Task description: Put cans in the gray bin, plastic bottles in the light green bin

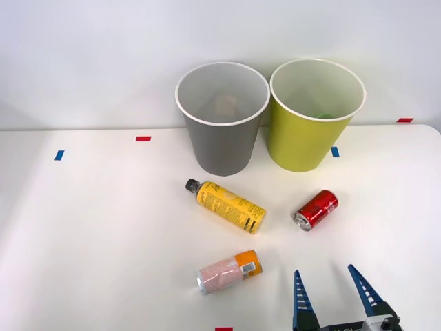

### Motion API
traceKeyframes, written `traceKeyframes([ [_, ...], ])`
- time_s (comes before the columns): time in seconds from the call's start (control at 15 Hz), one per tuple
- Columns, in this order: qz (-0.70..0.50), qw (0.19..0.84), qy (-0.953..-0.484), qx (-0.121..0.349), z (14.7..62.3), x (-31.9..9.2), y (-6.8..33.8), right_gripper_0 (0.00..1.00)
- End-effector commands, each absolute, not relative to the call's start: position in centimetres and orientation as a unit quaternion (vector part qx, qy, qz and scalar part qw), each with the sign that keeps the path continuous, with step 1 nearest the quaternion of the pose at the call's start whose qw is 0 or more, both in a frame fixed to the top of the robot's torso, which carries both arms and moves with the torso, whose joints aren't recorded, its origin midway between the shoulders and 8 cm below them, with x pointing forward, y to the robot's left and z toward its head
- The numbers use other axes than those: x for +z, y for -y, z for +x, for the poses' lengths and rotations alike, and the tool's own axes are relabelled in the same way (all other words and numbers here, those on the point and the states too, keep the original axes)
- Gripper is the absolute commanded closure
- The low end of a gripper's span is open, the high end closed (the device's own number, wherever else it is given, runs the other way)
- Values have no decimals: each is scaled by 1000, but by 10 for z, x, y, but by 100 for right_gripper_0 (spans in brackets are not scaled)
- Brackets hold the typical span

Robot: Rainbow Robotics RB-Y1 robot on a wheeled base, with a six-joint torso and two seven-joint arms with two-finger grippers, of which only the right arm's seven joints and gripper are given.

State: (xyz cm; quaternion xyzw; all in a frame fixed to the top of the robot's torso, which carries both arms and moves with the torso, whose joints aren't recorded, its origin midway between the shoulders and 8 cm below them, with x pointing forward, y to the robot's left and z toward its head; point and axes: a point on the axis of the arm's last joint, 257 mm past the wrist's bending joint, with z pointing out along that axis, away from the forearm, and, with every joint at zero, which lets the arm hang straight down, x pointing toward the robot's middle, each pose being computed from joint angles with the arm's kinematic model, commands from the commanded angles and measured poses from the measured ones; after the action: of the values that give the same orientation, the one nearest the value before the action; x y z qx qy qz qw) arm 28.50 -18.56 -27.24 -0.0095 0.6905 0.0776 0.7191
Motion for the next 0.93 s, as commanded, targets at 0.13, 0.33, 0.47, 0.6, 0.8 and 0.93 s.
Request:
traceKeyframes([
  [0.13,-9,719,-691,78,285,-272,186,0],
  [0.33,-9,719,-691,78,285,-272,186,0],
  [0.47,-9,719,-691,78,285,-272,186,0],
  [0.6,-9,719,-691,78,285,-272,186,0],
  [0.8,-9,719,-691,78,285,-272,186,0],
  [0.93,-9,719,-691,78,285,-272,186,0],
])
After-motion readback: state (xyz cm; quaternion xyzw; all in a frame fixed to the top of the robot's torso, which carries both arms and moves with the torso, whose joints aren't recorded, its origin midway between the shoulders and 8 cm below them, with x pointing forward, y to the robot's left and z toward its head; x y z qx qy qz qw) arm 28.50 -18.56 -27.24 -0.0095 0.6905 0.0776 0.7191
